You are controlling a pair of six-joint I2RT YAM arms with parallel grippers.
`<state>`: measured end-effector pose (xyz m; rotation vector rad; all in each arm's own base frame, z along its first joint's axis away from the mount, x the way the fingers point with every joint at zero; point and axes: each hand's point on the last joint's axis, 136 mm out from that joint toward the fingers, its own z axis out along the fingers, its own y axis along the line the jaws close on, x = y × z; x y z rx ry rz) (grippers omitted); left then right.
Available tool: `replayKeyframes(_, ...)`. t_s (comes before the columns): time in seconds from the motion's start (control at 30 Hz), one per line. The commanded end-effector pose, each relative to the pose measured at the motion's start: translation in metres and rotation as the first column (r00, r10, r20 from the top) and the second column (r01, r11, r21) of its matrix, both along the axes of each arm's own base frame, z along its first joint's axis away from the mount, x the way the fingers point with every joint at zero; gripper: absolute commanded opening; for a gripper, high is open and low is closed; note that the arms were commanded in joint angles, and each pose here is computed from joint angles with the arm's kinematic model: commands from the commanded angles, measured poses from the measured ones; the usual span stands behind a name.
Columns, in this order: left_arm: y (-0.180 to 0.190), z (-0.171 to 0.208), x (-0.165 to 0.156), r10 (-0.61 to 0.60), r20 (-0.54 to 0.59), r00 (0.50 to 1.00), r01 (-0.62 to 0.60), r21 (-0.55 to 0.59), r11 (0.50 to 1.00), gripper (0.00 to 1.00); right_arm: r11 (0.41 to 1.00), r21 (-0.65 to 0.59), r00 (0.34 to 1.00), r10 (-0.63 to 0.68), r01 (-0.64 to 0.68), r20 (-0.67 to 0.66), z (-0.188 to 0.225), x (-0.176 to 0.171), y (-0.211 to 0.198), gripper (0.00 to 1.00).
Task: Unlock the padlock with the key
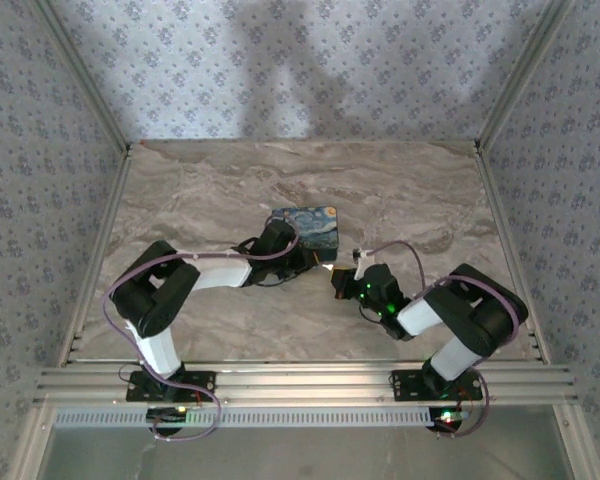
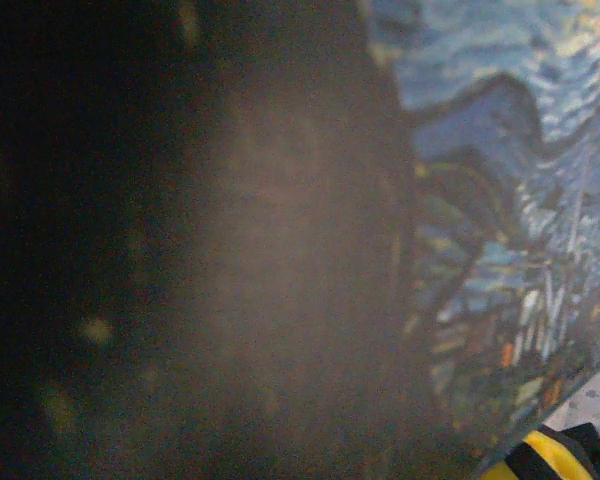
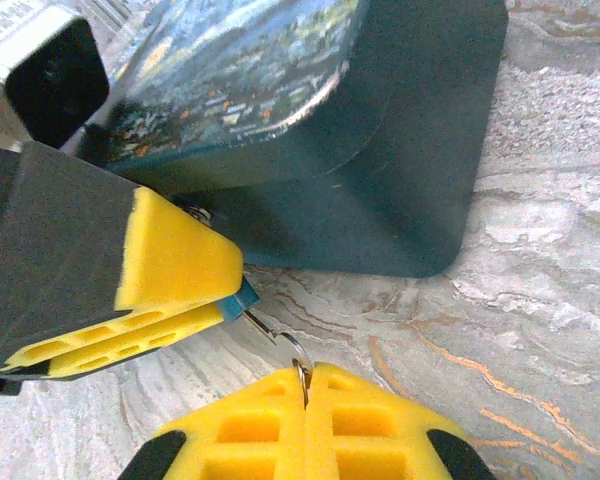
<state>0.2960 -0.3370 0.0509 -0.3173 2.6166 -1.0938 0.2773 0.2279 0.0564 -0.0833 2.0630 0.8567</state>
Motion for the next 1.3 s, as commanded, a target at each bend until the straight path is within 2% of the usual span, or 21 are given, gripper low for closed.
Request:
replayKeyframes(0.0,0.015,-0.019,-0.014,0.001,-0.078,0.997,0.002,0.041,0.999,0.16,1.000,-0.004,1.000,-0.024,0.024,0.000,0.004,-0.002,-0.007,0.00)
replayKeyframes(0.17,0.012,-0.007,-0.011,-0.029,-0.027,0.999,0.029,0.020,0.999,0.27,0.999,0.030,0.999,-0.029,0.028,0.028,0.023,-0.003,-0.012,0.00)
replayKeyframes(0.3,0.013,0.018,-0.008,-0.057,0.065,0.996,0.056,0.004,0.998,0.43,0.990,0.137,0.998,-0.033,0.025,0.056,0.057,-0.001,-0.015,0.00)
replayKeyframes(0.43,0.018,0.055,-0.006,-0.063,0.179,0.982,0.068,-0.021,0.997,0.55,0.970,0.244,0.993,-0.034,0.006,0.110,0.102,0.002,-0.019,0.00)
replayKeyframes(0.53,0.022,0.093,-0.008,-0.062,0.299,0.952,0.089,-0.078,0.993,0.61,0.939,0.345,0.989,-0.040,-0.011,0.140,0.135,0.002,-0.024,0.00)
replayKeyframes(0.7,0.022,0.169,-0.017,-0.007,0.497,0.868,0.152,-0.251,0.956,0.70,0.880,0.472,0.983,-0.036,-0.055,0.182,0.184,-0.004,-0.026,0.00)
replayKeyframes(0.8,0.014,0.205,-0.026,-0.013,0.562,0.827,0.225,-0.310,0.924,0.72,0.851,0.520,0.983,-0.020,-0.078,0.181,0.201,-0.007,-0.022,0.00)
replayKeyframes(0.93,-0.007,0.229,-0.039,-0.051,0.604,0.795,0.320,-0.348,0.881,0.71,0.830,0.543,0.979,0.017,-0.126,0.203,0.218,-0.013,-0.011,0.00)
replayKeyframes(1.13,-0.027,0.244,-0.047,-0.076,0.631,0.772,0.386,-0.370,0.845,0.68,0.833,0.532,0.978,0.049,-0.152,0.204,0.220,-0.018,0.002,0.00)
replayKeyframes(1.27,-0.030,0.245,-0.046,-0.071,0.635,0.769,0.388,-0.376,0.842,0.65,0.833,0.529,0.979,0.063,-0.159,0.195,0.217,-0.020,0.008,0.00)
